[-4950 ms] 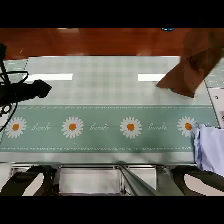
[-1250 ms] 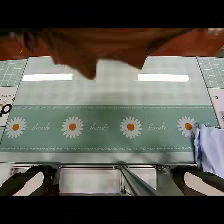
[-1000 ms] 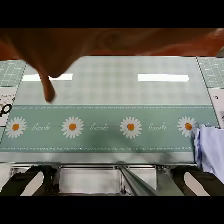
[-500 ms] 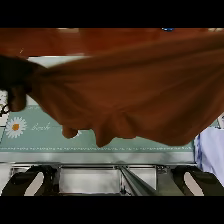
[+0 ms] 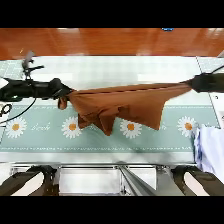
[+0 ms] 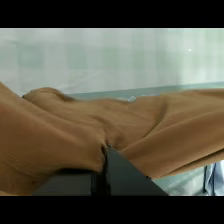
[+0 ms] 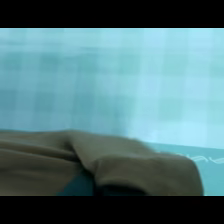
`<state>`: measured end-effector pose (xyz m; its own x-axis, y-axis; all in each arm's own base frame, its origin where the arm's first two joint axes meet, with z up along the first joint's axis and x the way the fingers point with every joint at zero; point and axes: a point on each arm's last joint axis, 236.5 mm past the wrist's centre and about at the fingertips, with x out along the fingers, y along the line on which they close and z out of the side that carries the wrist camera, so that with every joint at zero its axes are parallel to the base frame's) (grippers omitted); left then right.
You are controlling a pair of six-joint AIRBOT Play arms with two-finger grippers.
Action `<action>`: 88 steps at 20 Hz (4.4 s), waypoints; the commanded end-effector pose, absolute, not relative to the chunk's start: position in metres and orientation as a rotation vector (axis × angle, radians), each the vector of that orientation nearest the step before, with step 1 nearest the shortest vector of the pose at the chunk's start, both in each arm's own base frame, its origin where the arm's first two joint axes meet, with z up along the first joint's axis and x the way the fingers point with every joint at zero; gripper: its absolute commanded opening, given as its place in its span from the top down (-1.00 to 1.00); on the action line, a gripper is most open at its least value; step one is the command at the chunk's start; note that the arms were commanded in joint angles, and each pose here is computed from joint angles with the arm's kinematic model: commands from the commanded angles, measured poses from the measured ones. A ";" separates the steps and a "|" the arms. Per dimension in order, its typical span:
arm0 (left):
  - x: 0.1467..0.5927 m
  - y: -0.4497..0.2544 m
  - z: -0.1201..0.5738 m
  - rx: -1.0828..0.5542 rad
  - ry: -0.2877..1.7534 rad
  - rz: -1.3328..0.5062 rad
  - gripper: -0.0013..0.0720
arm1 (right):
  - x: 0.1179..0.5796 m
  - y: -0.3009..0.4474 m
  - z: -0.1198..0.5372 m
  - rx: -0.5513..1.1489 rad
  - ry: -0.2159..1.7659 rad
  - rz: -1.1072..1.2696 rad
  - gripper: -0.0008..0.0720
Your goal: Fold the shirts.
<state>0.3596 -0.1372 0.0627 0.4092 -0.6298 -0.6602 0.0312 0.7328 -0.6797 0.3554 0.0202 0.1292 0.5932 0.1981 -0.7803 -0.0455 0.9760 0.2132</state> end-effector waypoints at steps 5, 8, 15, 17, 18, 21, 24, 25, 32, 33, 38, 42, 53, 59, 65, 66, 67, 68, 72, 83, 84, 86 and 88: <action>0.446 -0.140 -0.014 -0.819 1.139 -0.390 0.91 | 0.462 0.025 0.016 0.373 1.015 0.139 0.90; 0.469 -0.139 -0.027 -0.821 1.133 -0.374 0.90 | 0.492 0.028 -0.011 0.431 1.039 0.141 0.90; 0.450 -0.074 -0.006 -0.795 1.235 -0.385 -0.42 | 0.511 0.028 -0.029 0.467 1.067 0.147 0.90; 0.434 -0.049 0.023 -0.791 1.204 -0.390 -0.42 | 0.504 0.029 -0.032 0.462 1.096 0.159 0.90; 0.427 -0.039 0.034 -0.777 1.175 -0.373 -0.42 | 0.502 0.030 -0.032 0.455 1.104 0.169 0.90; 0.381 -0.049 0.031 -0.781 1.178 -0.338 -0.42 | 0.497 0.033 -0.034 0.440 1.124 0.189 0.90; 0.313 -0.087 -0.031 -0.845 1.350 -0.318 -0.42 | 0.496 0.033 -0.034 0.440 1.130 0.191 0.90; 0.297 -0.095 -0.050 -0.878 1.391 -0.297 -0.42 | 0.495 0.034 -0.035 0.440 1.136 0.194 0.90; 0.289 -0.123 -0.081 -1.047 1.330 -0.250 -0.42 | 0.488 0.036 -0.037 0.425 1.163 0.217 0.90; 0.293 -0.129 -0.082 -1.048 1.319 -0.256 -0.42 | 0.488 0.037 -0.037 0.425 1.163 0.217 0.90; 0.315 -0.154 -0.094 -1.022 1.249 -0.219 -0.42 | 0.487 0.037 -0.037 0.426 1.166 0.219 0.90; 0.327 -0.163 -0.077 -1.004 1.220 -0.286 0.37 | 0.487 0.037 -0.037 0.426 1.168 0.219 0.90; 0.372 -0.166 0.007 -0.914 1.088 -0.515 0.91 | 0.483 0.040 -0.030 0.413 1.179 0.244 0.90; 0.450 -0.136 0.205 -0.772 0.657 -0.647 0.91 | 0.511 0.034 0.149 0.285 0.853 0.308 0.90; 0.408 -0.129 0.423 -0.522 0.250 -0.755 0.91 | 0.445 0.038 0.376 0.095 0.382 0.301 0.90; 0.395 -0.124 0.443 -0.472 0.212 -0.729 0.91 | 0.422 0.037 0.410 0.058 0.303 0.284 0.90; 0.380 -0.120 0.462 -0.424 0.175 -0.698 0.92 | 0.400 0.037 0.438 0.028 0.238 0.270 0.90; 0.362 -0.114 0.481 -0.373 0.134 -0.663 0.91 | 0.375 0.037 0.463 -0.001 0.174 0.253 0.90; 0.271 -0.108 0.554 -0.229 -0.091 -0.586 0.91 | 0.285 0.027 0.513 -0.094 0.035 0.147 0.90; 0.154 -0.100 0.532 -0.046 -0.075 -0.339 0.91 | 0.216 0.040 0.415 -0.053 0.402 0.187 0.90; 0.164 -0.096 0.515 -0.076 -0.011 -0.330 0.91 | 0.223 0.044 0.399 -0.039 0.447 0.215 0.90; 0.196 -0.088 0.469 -0.138 0.145 -0.337 0.91 | 0.241 0.053 0.358 -0.001 0.557 0.272 0.90; 0.235 -0.076 0.410 -0.230 0.307 -0.333 0.91 | 0.263 0.061 0.304 0.060 0.677 0.323 0.90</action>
